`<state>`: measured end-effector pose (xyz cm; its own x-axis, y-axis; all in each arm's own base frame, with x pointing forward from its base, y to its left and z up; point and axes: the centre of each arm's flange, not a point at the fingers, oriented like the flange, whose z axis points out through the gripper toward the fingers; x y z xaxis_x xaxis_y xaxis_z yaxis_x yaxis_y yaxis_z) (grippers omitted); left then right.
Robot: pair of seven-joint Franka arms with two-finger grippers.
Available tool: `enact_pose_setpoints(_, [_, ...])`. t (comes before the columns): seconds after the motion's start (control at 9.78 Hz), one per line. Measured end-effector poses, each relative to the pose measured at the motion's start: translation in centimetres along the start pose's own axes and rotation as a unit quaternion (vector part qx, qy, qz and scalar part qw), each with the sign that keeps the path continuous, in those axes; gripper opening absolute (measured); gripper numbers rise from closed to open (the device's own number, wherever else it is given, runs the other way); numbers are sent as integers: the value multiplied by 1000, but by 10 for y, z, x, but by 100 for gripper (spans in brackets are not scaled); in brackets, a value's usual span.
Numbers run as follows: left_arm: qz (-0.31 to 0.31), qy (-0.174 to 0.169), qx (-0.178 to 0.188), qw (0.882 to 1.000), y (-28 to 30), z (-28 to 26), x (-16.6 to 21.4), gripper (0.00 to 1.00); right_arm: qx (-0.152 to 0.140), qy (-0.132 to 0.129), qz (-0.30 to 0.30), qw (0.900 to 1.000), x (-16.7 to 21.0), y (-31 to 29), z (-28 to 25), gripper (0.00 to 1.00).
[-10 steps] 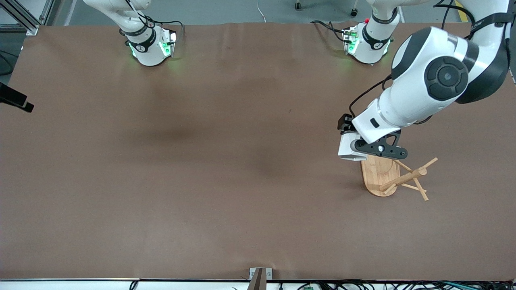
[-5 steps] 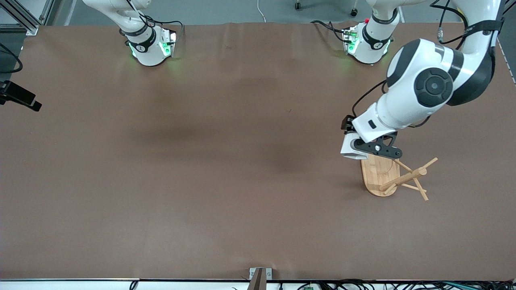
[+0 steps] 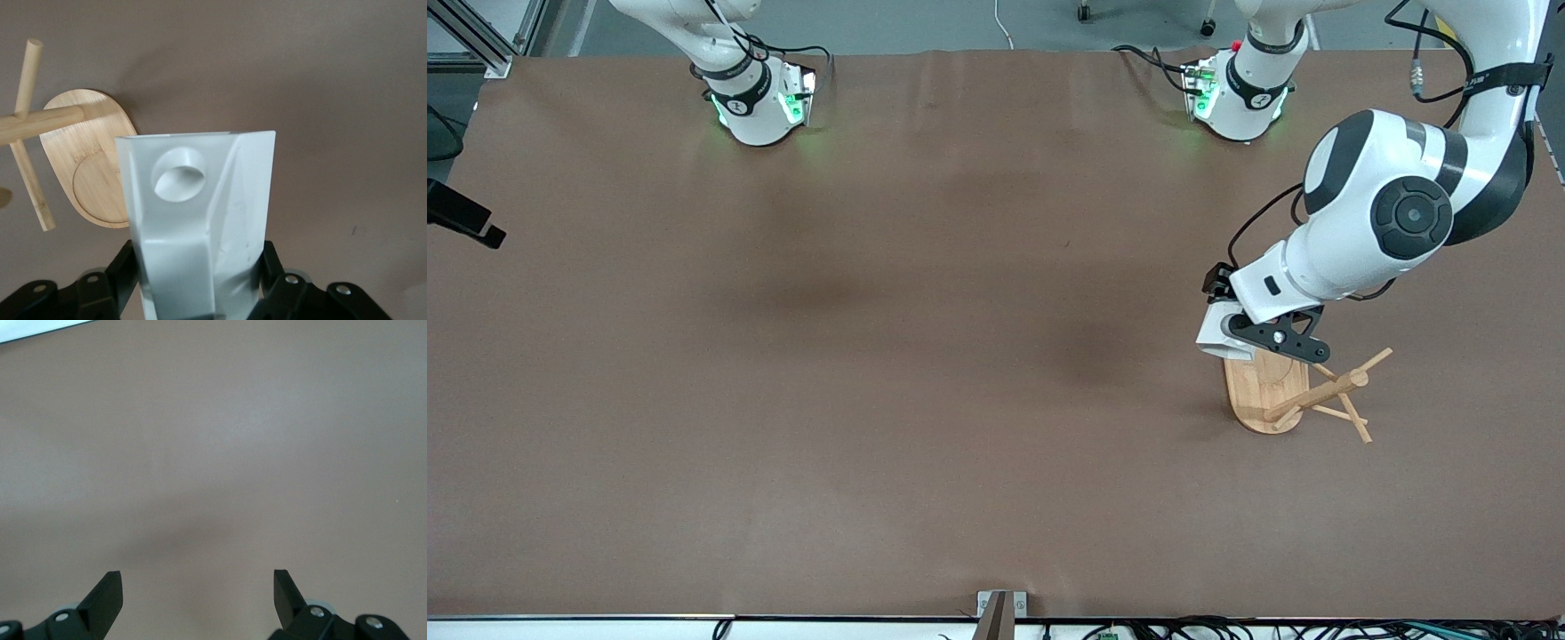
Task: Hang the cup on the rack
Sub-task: 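Lower the cup with the left gripper, handle hole onto a rack peg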
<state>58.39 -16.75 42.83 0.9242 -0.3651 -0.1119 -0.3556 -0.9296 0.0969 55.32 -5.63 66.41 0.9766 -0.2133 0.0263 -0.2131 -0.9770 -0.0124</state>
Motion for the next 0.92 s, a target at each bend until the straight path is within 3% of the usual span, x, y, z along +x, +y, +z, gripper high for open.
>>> enact_pose_setpoints(0.31, [11, 3, -6, 1000, -17, 7, 3, 75, 0, 1, -39, 999, 0, 0, 0, 100])
enact_pose_setpoints(0.92, [18, 3, -10, 1000, -24, 14, 5, 75, -2, 1, -42, 999, 0, 1, 0, 100])
